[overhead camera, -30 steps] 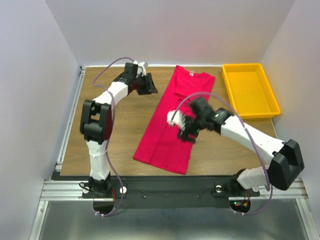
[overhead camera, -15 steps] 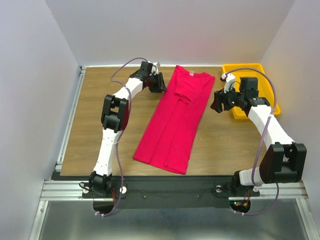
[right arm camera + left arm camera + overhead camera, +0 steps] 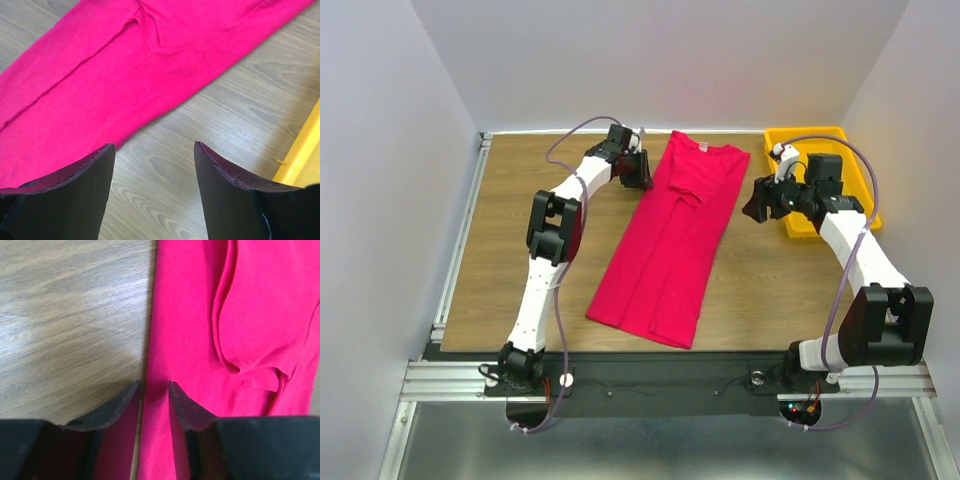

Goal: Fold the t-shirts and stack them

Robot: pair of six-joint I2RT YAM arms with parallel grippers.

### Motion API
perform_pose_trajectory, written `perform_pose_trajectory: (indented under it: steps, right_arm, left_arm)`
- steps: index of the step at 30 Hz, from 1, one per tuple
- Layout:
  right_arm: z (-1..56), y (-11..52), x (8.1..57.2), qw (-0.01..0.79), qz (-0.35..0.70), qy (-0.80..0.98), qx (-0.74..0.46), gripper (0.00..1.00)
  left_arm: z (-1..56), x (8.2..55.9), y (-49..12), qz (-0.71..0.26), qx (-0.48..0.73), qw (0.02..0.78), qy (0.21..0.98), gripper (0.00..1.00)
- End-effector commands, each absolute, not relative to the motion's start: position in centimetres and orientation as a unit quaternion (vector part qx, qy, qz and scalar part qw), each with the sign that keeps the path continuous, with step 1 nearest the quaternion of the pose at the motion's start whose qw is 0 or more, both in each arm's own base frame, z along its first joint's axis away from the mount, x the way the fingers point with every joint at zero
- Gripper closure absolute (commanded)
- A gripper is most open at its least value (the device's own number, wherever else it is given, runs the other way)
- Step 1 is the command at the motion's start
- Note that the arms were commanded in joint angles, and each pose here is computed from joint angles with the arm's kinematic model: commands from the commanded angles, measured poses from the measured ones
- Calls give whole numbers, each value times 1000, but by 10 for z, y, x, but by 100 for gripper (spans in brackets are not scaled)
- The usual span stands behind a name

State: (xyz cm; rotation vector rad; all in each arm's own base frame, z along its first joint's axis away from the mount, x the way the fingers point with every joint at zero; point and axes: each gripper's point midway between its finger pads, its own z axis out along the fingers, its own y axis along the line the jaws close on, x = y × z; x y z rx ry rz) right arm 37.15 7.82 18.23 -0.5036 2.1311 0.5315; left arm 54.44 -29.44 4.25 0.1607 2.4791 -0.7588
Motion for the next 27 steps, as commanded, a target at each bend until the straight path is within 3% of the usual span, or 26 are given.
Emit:
perform_pose_trajectory:
  steps: [1, 2, 6, 15, 27]
  right_arm:
    - [193, 79, 375, 452, 226, 840, -200, 30]
    - [193, 79, 374, 452, 226, 839, -200, 30]
    - [192, 79, 373, 451, 228, 840, -198, 30]
    - [189, 80, 373, 446, 232, 842, -197, 30]
    - [183, 84, 377, 438, 247, 840, -206, 30]
  left_arm:
    - [39, 545, -289, -239, 65, 272, 930, 67]
    - [39, 545, -288, -235, 64, 273, 931, 71]
    - [43, 546, -282, -221, 61, 278, 933, 100]
    - [68, 544, -239, -202, 32, 301, 931, 100]
    - [55, 531, -168, -167, -32, 289, 942, 100]
